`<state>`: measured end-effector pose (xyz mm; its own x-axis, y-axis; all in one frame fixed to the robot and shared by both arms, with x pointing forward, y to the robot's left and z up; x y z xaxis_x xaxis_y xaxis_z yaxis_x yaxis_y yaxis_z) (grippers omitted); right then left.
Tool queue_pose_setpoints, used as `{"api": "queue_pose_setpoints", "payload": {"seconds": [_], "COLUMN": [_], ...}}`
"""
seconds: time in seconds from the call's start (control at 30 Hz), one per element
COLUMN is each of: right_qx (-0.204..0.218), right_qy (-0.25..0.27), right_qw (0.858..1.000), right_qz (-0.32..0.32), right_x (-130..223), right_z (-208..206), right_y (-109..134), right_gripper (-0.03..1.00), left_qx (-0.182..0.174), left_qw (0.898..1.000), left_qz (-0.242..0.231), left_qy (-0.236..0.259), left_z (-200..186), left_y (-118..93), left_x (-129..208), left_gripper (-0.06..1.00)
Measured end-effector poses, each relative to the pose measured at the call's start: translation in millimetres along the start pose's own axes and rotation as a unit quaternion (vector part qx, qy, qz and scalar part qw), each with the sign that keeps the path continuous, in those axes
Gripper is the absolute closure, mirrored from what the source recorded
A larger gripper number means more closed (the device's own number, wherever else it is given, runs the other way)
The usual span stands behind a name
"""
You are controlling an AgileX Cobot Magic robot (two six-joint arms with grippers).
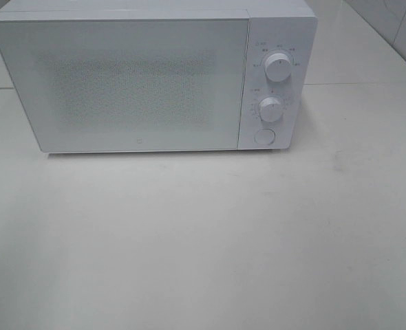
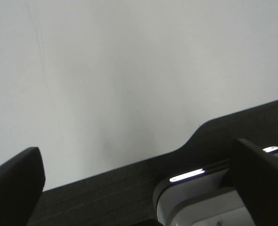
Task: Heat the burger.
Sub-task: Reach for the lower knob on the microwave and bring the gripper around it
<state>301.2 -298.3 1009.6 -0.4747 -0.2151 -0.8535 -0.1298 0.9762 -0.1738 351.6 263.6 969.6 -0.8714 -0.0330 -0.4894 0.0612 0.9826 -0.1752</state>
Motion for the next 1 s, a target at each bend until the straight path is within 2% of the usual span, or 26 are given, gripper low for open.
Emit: {"api": "queue_pose_setpoints", "payload": {"seconds": [0.03, 0.1, 0.13, 0.17, 0.23, 0.3, 0.33, 0.4, 0.53, 0.57, 0.63, 0.7, 0.73, 0.8, 1.0], "right_qx": [0.0, 0.0, 0.0, 0.0, 0.0, 0.0, 0.0, 0.0, 0.0, 0.0, 0.0, 0.0, 0.0, 0.0, 0.0], "right_qy": [0.0, 0.0, 0.0, 0.0, 0.0, 0.0, 0.0, 0.0, 0.0, 0.0, 0.0, 0.0, 0.0, 0.0, 0.0], "right_qw": [1.0, 1.0, 1.0, 1.0, 1.0, 1.0, 1.0, 1.0, 1.0, 1.0, 1.0, 1.0, 1.0, 1.0, 1.0], "right_qz": [0.0, 0.0, 0.0, 0.0, 0.0, 0.0, 0.0, 0.0, 0.0, 0.0, 0.0, 0.0, 0.0, 0.0, 0.0], "right_x": [0.0, 0.0, 0.0, 0.0, 0.0, 0.0, 0.0, 0.0, 0.0, 0.0, 0.0, 0.0, 0.0, 0.0, 0.0], "right_z": [0.0, 0.0, 0.0, 0.0, 0.0, 0.0, 0.0, 0.0, 0.0, 0.0, 0.0, 0.0, 0.0, 0.0, 0.0], "right_y": [0.0, 0.0, 0.0, 0.0, 0.0, 0.0, 0.0, 0.0, 0.0, 0.0, 0.0, 0.0, 0.0, 0.0, 0.0], "right_gripper": [0.23, 0.23, 0.23, 0.23, 0.23, 0.23, 0.23, 0.23, 0.23, 0.23, 0.23, 0.23, 0.23, 0.23, 0.23], "left_qx": [0.0, 0.01, 0.01, 0.016, 0.019, 0.031, 0.031, 0.052, 0.067, 0.071, 0.071, 0.057, 0.057, 0.027, 0.01], "left_qw": [1.0, 0.999, 0.999, 0.998, 0.997, 0.993, 0.993, 0.988, 0.981, 0.976, 0.973, 0.964, 0.964, 0.957, 0.955], "left_qz": [0.0, 0.004, 0.004, 0.006, 0.007, 0.008, 0.008, 0.006, 0.007, 0.007, 0.003, -0.014, -0.014, -0.046, -0.064], "left_qy": [0.0, -0.043, -0.043, -0.067, -0.08, -0.114, -0.114, -0.147, -0.18, -0.206, -0.22, -0.26, -0.26, -0.284, -0.29], "left_z": [0.0, -12.0, -12.0, -19.0, -22.2, -32.1, -32.1, -42.0, -51.5, -58.2, -61.5, -69.8, -69.8, -73.0, -73.0], "left_y": [0.0, -0.9, -0.9, -1.2, -1.3, -3.0, -3.0, -7.2, -9.1, -8.6, -7.8, -3.7, -3.7, 1.4, 4.2], "left_x": [0.0, 0.6, 0.6, 1.5, 2.3, 4.7, 4.7, 8.5, 12.5, 15.3, 16.6, 19.6, 19.6, 19.5, 18.5], "left_gripper": [-0.04, -0.04, -0.04, -0.04, -0.04, -0.04, -0.04, -0.04, -0.04, -0.04, -0.04, -0.04, -0.04, -0.04, -0.04]}}
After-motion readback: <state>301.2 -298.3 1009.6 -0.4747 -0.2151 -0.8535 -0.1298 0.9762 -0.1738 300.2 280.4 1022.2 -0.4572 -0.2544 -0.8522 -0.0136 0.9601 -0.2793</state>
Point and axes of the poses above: a point on each arm's last joint axis where the gripper is mounted, z pointing out along that axis toward the gripper, y along the wrist's bending axis when the last joint is at zero, x = y × z, the point moved 8 cm from there along z, pointing out along that axis toward the gripper, and after that the axes turned 15 degrees about -z, right-handed, at the moved point
